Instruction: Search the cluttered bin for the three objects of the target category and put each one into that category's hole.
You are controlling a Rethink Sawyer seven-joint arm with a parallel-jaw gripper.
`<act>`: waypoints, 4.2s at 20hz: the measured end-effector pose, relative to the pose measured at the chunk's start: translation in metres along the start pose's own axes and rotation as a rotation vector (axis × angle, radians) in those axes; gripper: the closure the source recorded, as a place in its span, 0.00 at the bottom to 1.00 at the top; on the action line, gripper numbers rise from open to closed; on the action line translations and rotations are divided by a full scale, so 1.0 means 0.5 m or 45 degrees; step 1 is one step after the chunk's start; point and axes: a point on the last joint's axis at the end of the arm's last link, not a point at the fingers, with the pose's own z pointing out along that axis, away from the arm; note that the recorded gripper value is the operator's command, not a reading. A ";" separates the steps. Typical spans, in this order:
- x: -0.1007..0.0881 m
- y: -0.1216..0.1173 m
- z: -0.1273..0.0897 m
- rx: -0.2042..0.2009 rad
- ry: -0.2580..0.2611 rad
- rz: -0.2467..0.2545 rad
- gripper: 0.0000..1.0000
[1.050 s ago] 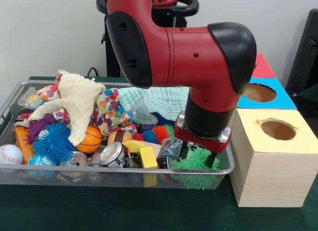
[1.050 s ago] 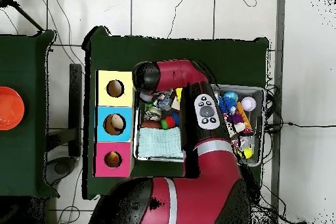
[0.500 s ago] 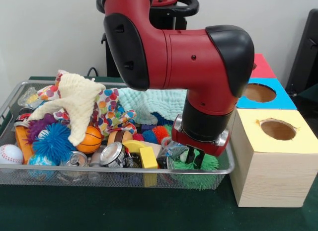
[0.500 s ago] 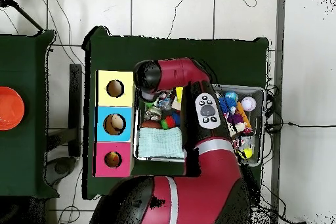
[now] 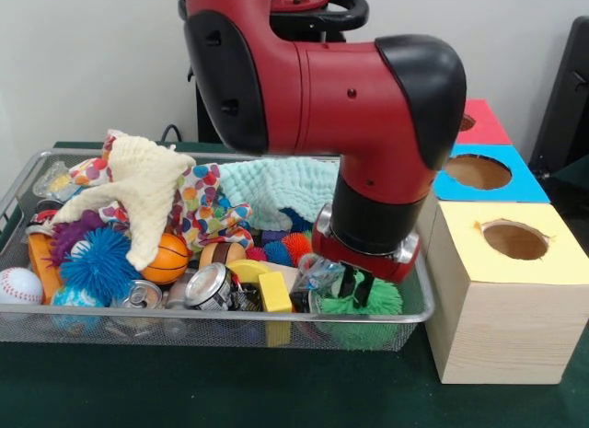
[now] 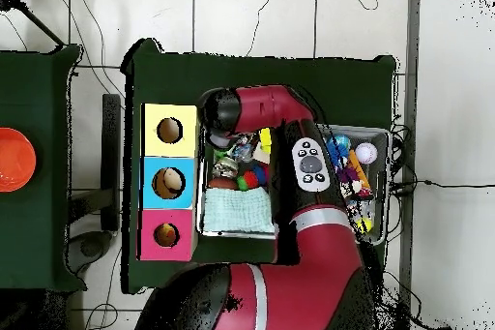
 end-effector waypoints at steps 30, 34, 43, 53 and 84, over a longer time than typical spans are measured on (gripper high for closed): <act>0.027 -0.119 -0.283 0.045 -0.035 0.061 1.00; 0.041 -0.137 -0.300 0.052 -0.033 0.066 1.00; 0.102 -0.175 -0.328 0.076 -0.004 0.062 1.00; 0.217 -0.191 -0.344 0.097 0.069 0.026 0.00; 0.167 -0.217 -0.157 -0.004 0.075 -0.008 0.00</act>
